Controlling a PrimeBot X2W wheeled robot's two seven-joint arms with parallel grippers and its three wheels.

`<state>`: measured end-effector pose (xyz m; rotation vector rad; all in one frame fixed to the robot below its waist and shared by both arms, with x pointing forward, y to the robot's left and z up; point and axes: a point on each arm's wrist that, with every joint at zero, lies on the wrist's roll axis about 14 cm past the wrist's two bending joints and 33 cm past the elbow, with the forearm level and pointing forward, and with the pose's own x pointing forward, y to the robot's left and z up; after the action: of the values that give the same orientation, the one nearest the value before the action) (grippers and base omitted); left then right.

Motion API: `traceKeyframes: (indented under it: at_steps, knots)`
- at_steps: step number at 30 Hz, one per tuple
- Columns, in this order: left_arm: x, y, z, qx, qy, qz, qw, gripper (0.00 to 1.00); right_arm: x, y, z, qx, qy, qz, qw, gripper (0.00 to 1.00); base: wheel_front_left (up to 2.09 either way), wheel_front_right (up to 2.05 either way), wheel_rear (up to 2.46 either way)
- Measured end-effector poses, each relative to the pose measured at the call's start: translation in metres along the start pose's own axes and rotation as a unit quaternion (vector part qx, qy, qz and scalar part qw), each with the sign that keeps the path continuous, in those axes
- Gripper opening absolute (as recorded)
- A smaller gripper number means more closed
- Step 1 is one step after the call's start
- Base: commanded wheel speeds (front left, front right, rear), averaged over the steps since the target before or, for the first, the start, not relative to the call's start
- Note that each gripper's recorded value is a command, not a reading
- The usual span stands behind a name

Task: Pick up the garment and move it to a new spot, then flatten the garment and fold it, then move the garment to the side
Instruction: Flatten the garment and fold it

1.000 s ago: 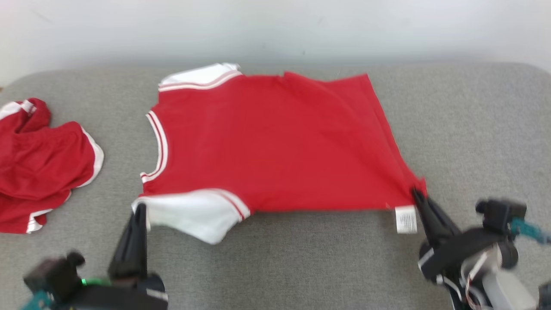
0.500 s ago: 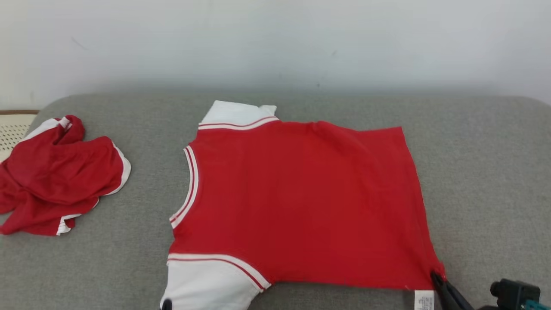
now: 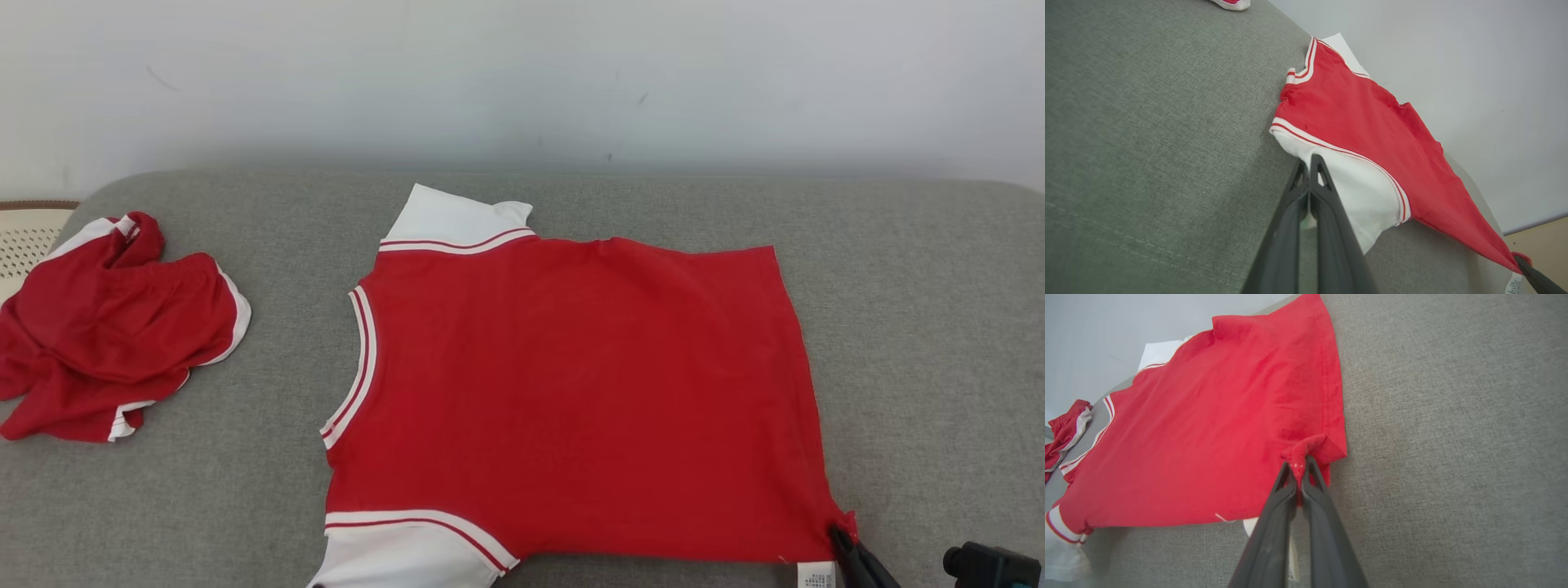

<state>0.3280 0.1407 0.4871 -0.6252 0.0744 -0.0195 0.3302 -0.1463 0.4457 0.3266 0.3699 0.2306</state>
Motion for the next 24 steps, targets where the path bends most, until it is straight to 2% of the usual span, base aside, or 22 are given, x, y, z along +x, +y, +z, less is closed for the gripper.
traceKeyframes:
  at_steps: [6,14,24]
  knots:
    - [0.025,-0.022,0.019,0.026,-0.028,-0.052,0.998,0.0,0.005,-0.004,0.022,0.0,-0.033,-0.007,0.999,0.0,0.0,0.0,0.0]
    - [0.078,-0.058,0.062,0.078,-0.064,-0.135,0.986,0.0,0.026,-0.004,0.049,-0.003,-0.053,-0.008,0.999,0.0,0.0,0.0,0.0]
    - [0.146,-0.065,0.055,0.122,-0.003,-0.169,0.978,0.0,0.066,-0.013,0.061,-0.014,-0.036,-0.02,0.999,0.0,0.0,0.0,0.0]
